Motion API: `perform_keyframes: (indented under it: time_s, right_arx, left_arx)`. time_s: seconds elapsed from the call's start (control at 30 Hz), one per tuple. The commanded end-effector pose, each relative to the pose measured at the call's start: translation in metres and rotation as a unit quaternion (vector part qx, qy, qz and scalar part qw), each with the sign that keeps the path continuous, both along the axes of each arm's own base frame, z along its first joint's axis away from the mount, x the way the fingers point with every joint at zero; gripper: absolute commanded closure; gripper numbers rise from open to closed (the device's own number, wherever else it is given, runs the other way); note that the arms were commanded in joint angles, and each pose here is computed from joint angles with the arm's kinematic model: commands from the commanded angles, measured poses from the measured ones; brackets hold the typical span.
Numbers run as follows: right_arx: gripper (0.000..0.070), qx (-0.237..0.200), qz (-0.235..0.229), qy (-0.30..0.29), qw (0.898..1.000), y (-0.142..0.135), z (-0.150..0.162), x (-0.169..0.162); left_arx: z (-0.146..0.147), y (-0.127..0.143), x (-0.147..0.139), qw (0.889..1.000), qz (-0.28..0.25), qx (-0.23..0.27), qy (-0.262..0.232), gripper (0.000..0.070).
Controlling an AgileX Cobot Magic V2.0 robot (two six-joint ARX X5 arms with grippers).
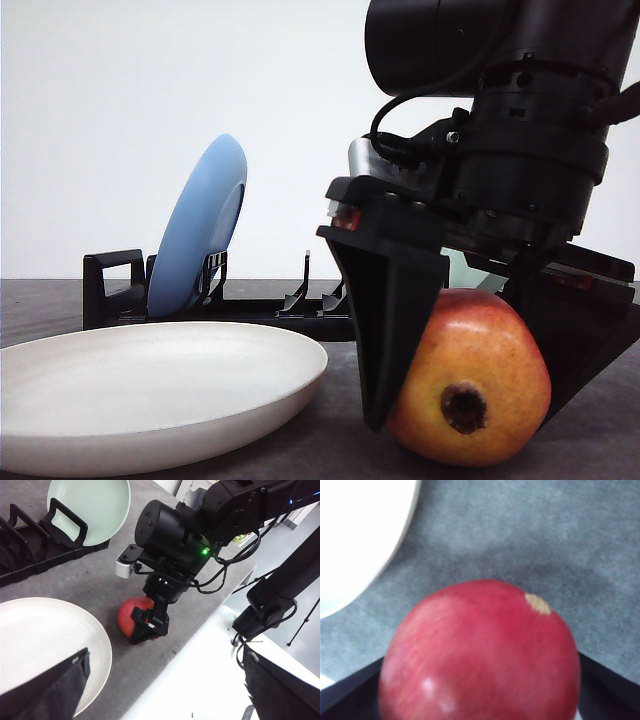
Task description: Place pomegranate in white plate
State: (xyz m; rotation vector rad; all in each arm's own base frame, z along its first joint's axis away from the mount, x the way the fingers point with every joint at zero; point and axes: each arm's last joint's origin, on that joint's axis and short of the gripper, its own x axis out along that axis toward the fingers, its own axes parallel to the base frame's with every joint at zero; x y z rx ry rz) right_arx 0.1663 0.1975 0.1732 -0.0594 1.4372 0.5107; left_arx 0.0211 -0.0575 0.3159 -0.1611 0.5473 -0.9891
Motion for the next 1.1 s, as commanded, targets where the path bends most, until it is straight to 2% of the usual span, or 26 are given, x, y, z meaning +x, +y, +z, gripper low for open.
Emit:
perform_keyframes:
  time_s: [0.0,0.2,0.3,0.5,0.67,0.8,1.07]
  right_arx:
    - [0.0118,-0.004,0.02,-0.007,1.0,0.006,0.004,0.002]
    - [0.0136,0.007,0.061,-0.031,0.998,0.019,0.045,0.013]
    - [0.0173,0.015,0.08,-0.043,0.996,0.032,0.067,0.022]
    - [0.0173,0.017,0.122,-0.057,0.991,0.07,0.089,0.043]
    - [0.0173,0.015,0.158,-0.065,0.985,0.107,0.084,0.057]
    - [0.0173,0.012,0.182,-0.065,0.981,0.13,0.072,0.063]
    - [0.0173,-0.004,0.205,-0.049,0.978,0.153,0.038,0.065]
  left_arx:
    - [0.005,0.0,-0.001,1.0,-0.003,-0.011,0.0,0.0108]
    - [0.005,0.0,-0.001,1.0,-0.003,-0.011,0.0,0.0108]
    - [0.005,0.0,-0.001,1.0,-0.003,-0.011,0.0,0.0108]
    - [0.005,0.0,-0.001,1.0,-0.004,-0.012,0.0,0.0108]
    - [0.006,0.001,-0.001,1.0,-0.004,-0.01,0.001,0.011]
    - [0.01,0.01,-0.003,1.0,0.004,0.011,0.001,0.0115]
    - [0.022,0.03,-0.004,0.997,0.055,0.055,-0.02,0.0115]
